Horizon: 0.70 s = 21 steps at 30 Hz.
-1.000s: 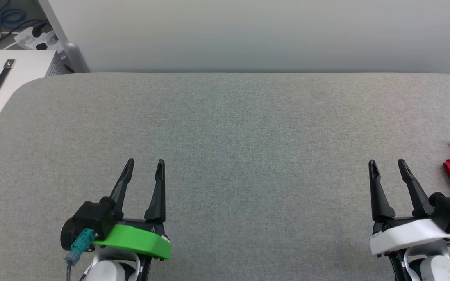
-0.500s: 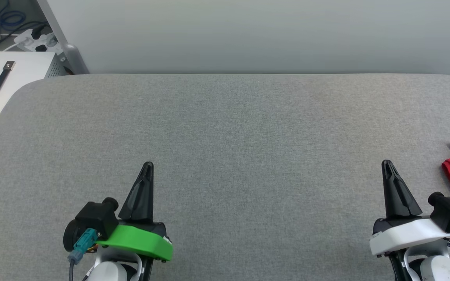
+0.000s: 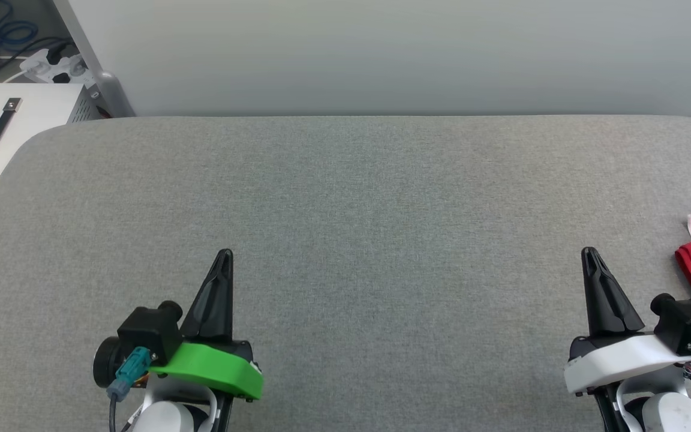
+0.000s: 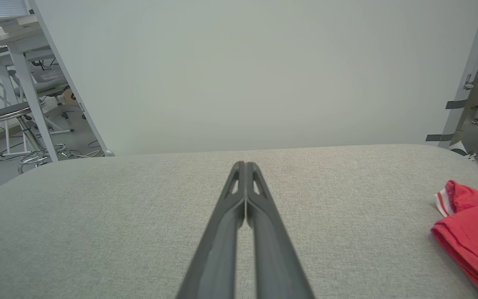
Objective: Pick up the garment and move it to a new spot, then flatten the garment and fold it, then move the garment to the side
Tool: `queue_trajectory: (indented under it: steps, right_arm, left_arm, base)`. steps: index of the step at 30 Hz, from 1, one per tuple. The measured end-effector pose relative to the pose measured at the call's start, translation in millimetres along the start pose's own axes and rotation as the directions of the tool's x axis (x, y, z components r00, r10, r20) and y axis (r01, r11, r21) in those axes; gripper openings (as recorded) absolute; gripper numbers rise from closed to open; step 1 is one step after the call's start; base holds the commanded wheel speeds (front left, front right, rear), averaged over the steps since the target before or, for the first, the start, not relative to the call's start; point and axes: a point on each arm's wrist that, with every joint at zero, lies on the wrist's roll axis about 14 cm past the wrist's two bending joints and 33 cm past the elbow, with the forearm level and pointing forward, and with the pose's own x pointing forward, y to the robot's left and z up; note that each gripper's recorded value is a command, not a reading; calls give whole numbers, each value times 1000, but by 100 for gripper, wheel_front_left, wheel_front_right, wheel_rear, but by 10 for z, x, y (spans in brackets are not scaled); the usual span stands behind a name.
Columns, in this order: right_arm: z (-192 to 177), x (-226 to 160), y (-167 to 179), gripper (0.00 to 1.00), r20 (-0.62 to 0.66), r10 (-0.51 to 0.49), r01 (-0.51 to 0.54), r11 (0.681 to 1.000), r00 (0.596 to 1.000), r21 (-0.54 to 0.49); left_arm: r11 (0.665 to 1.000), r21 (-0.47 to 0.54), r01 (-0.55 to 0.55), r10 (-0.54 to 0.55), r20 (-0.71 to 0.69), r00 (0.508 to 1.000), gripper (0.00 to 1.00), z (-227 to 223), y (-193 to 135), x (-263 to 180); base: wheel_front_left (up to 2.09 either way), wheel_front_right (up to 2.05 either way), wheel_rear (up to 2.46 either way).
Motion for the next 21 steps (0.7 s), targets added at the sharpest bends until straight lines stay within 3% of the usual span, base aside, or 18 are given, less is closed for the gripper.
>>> queue_trajectory:
  steps: [21]
  right_arm:
    - [10,-17,14,0,-23,1,-2,999,1000,-36]
  left_arm:
    - [999,50,-19,20,-18,1000,0,29,46,13]
  base:
    - [0,0,0]
